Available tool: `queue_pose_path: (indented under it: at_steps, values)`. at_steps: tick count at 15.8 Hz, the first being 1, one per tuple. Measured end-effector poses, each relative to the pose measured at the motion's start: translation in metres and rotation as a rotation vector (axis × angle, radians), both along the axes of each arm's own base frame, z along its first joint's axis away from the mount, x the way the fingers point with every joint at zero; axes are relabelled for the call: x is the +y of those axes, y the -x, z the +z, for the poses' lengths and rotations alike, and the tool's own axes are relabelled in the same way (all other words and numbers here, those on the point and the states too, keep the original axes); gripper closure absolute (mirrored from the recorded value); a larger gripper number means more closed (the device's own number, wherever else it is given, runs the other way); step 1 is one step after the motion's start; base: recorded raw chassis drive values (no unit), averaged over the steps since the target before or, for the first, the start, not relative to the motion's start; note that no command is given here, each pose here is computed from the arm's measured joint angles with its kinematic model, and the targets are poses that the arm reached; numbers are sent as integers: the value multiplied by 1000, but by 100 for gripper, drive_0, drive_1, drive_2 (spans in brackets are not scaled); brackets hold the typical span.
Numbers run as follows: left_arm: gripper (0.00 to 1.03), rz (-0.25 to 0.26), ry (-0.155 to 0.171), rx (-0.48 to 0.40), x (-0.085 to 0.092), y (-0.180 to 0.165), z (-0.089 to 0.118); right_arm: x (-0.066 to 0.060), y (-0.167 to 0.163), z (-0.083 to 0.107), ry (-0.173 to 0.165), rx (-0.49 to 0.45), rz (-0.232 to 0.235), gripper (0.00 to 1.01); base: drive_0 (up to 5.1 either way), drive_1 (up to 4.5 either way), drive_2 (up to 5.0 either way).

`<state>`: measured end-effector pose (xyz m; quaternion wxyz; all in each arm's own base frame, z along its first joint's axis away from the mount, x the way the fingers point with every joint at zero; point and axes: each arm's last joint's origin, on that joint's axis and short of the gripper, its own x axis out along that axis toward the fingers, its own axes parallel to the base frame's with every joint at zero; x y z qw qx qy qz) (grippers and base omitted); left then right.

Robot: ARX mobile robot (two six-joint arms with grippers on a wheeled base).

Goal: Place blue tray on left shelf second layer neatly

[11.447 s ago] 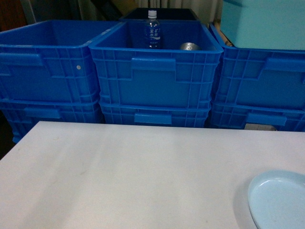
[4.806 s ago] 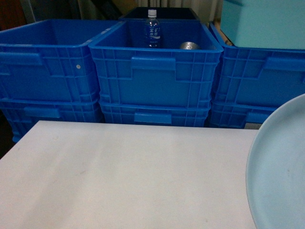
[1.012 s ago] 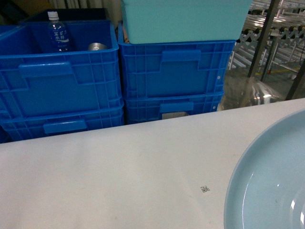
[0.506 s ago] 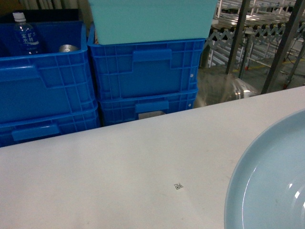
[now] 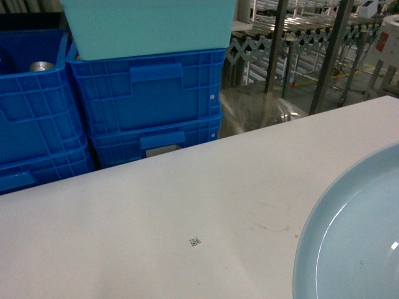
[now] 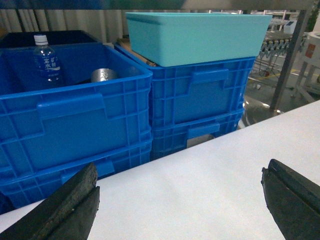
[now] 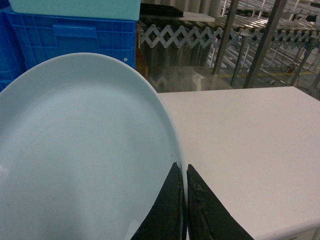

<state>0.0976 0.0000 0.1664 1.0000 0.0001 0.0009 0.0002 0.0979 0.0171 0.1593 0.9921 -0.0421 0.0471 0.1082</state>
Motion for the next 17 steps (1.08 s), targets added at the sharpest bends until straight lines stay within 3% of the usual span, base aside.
queue_pose_path:
  at_steps: [17]
  values:
    - [5, 0, 0, 0, 0, 0, 0, 0, 0, 0, 0, 0, 0, 99, -164, -164, -164]
